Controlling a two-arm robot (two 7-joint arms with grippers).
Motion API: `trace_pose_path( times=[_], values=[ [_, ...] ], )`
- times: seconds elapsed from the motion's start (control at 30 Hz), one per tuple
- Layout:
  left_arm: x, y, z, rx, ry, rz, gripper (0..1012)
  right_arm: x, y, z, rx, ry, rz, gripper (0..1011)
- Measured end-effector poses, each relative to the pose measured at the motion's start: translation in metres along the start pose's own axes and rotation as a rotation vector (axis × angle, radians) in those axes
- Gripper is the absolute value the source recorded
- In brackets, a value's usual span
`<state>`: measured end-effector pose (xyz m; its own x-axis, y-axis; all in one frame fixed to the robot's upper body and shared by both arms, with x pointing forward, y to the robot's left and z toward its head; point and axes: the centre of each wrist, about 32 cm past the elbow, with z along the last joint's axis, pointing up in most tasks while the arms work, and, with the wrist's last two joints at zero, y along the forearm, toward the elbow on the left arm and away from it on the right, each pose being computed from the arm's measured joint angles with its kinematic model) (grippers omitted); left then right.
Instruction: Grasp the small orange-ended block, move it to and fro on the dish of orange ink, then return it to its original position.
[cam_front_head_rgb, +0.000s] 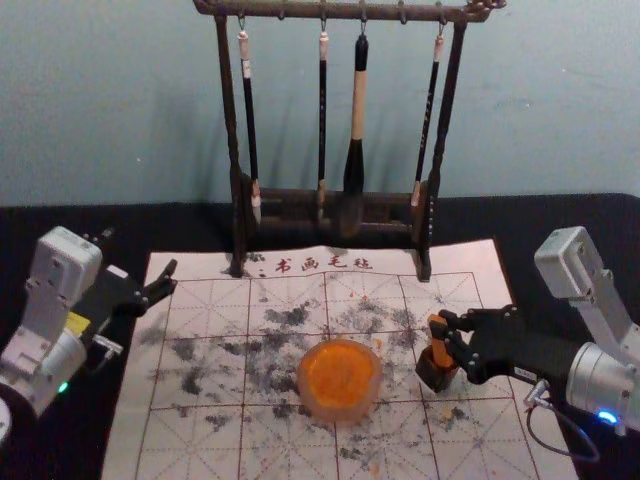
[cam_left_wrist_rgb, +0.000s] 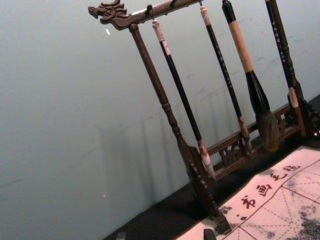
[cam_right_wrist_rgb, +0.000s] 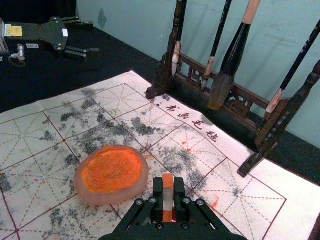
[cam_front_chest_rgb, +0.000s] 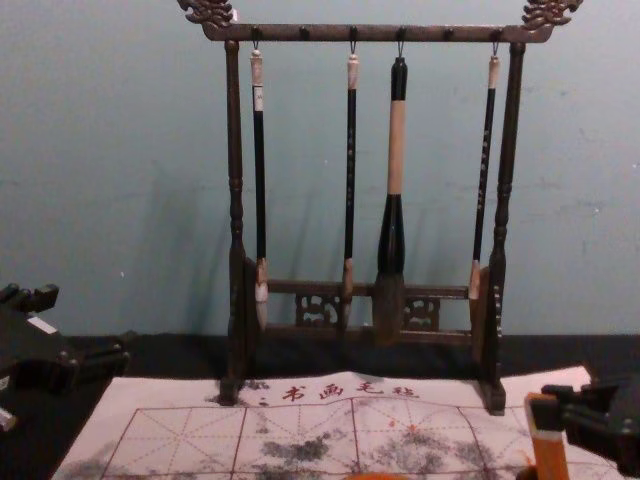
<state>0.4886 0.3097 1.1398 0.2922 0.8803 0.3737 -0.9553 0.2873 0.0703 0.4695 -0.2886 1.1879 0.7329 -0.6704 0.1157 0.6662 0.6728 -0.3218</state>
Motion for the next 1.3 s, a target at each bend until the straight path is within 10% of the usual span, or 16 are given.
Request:
trace_pose_path(
  times=[1.3],
  values=[
    [0.0000,0.0000,0.0000,0.000,0.000,0.000,1001,-0.002,0.011,-0.020,-0.025,0.047,0.011,78]
  ],
)
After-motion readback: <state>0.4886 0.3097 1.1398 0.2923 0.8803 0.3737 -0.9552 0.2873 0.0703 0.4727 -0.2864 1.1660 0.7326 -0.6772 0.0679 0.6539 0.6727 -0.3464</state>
